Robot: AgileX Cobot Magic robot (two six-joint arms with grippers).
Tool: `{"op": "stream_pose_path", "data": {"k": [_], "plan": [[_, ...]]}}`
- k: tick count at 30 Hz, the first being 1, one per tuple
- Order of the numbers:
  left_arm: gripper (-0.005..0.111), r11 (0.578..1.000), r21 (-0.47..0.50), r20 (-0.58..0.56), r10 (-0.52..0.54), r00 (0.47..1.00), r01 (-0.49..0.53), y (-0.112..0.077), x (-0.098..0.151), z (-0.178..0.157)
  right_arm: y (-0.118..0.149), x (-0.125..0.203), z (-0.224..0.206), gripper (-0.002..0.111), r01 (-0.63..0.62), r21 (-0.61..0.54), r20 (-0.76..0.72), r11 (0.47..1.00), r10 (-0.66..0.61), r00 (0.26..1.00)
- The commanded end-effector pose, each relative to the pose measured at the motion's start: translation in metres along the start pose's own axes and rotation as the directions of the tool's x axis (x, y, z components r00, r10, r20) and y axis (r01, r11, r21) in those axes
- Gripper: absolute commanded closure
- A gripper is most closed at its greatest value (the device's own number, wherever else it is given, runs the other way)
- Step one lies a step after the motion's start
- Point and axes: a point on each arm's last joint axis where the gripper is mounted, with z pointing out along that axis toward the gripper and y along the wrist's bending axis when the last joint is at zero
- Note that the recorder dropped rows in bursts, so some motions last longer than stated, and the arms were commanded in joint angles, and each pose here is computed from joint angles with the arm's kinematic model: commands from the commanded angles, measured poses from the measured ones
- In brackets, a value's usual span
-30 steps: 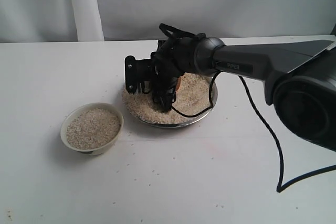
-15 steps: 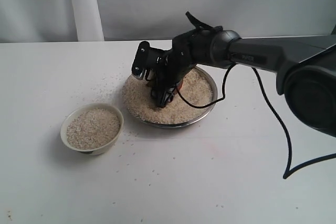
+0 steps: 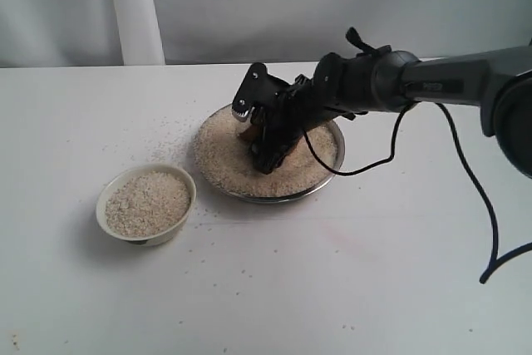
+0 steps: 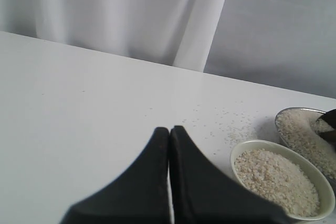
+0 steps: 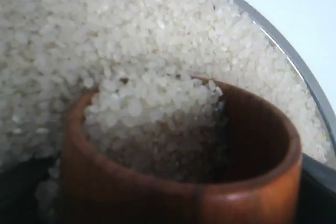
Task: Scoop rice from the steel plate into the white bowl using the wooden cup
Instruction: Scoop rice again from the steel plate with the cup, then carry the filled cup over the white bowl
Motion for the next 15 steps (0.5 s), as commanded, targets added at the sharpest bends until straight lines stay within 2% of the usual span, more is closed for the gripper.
{"op": "stream_pose_path", "data": {"k": [1, 7, 15], "plan": [[0.107, 1.000, 0.005, 0.000, -0.003, 1.000, 0.003, 0.000, 0.000, 0.000, 0.002, 0.011, -0.014, 0.108, -0.042, -0.016, 0.046, 0.999, 0.042, 0.998], [0.107, 1.000, 0.005, 0.000, -0.003, 1.000, 0.003, 0.000, 0.000, 0.000, -0.005, -0.002, -0.044, 0.108, -0.072, 0.012, 0.141, 0.997, 0.070, 0.988], [0.107, 1.000, 0.005, 0.000, -0.003, 1.000, 0.003, 0.000, 0.000, 0.000, -0.018, -0.031, -0.093, 0.108, -0.054, 0.070, 0.237, 0.996, 0.036, 0.971]]}}
